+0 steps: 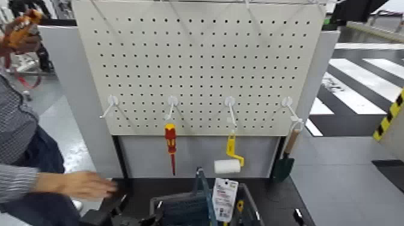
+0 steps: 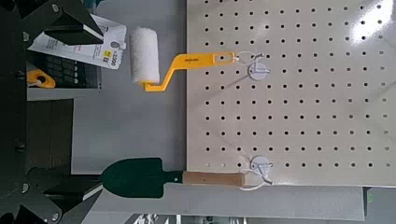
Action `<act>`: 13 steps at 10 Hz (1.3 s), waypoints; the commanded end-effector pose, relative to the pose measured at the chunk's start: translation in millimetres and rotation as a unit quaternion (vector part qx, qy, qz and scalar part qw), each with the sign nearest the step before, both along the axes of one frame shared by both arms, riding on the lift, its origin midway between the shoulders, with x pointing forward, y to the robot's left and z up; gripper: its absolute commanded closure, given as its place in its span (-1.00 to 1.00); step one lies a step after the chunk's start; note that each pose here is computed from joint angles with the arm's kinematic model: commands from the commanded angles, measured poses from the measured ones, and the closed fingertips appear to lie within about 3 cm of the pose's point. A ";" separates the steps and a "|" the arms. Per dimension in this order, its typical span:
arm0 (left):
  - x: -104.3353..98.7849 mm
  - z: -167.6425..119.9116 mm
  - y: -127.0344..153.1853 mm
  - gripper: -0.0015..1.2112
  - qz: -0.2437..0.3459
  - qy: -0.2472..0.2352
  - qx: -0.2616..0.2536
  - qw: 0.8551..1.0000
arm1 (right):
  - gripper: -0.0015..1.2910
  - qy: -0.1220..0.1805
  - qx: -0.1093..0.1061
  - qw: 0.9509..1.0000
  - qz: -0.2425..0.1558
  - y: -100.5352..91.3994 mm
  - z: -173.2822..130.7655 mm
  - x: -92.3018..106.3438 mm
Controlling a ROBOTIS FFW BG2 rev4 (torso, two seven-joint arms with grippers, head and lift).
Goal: Put the red screwdriver into the crate.
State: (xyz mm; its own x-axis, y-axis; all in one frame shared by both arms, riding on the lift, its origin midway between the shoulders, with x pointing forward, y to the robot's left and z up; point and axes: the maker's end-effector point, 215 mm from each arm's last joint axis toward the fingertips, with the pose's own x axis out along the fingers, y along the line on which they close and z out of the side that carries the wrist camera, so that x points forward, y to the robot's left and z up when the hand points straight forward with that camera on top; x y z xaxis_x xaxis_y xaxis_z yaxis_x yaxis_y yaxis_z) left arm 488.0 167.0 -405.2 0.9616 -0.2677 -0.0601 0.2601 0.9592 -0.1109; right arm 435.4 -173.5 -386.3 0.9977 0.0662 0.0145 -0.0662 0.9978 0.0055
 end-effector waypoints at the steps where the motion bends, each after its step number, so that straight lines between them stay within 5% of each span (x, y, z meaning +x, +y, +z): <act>1: -0.1 0.2 0.4 -0.78 0.000 -0.001 0.002 1.000 | -0.69 0.001 0.000 1.000 0.000 -0.1 -1.3 -0.1; 5: 9.9 12.2 1.9 -0.78 -0.017 -0.012 0.000 1.000 | -0.70 0.002 0.000 1.000 0.001 0.8 -2.5 0.4; 13: 71.5 77.9 -13.7 -0.78 -0.118 -0.037 0.011 0.992 | -0.70 0.000 0.003 1.000 0.003 2.4 -2.3 1.5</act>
State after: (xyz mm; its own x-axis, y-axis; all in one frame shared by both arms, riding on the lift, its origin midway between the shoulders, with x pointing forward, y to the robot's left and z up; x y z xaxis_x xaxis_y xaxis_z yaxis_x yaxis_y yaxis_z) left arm 554.5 153.5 -330.6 0.8773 -0.4800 0.0023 0.4790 0.8752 -0.0676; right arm 436.8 -171.2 -388.6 0.9973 0.0714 0.0148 -0.0716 0.9974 0.0106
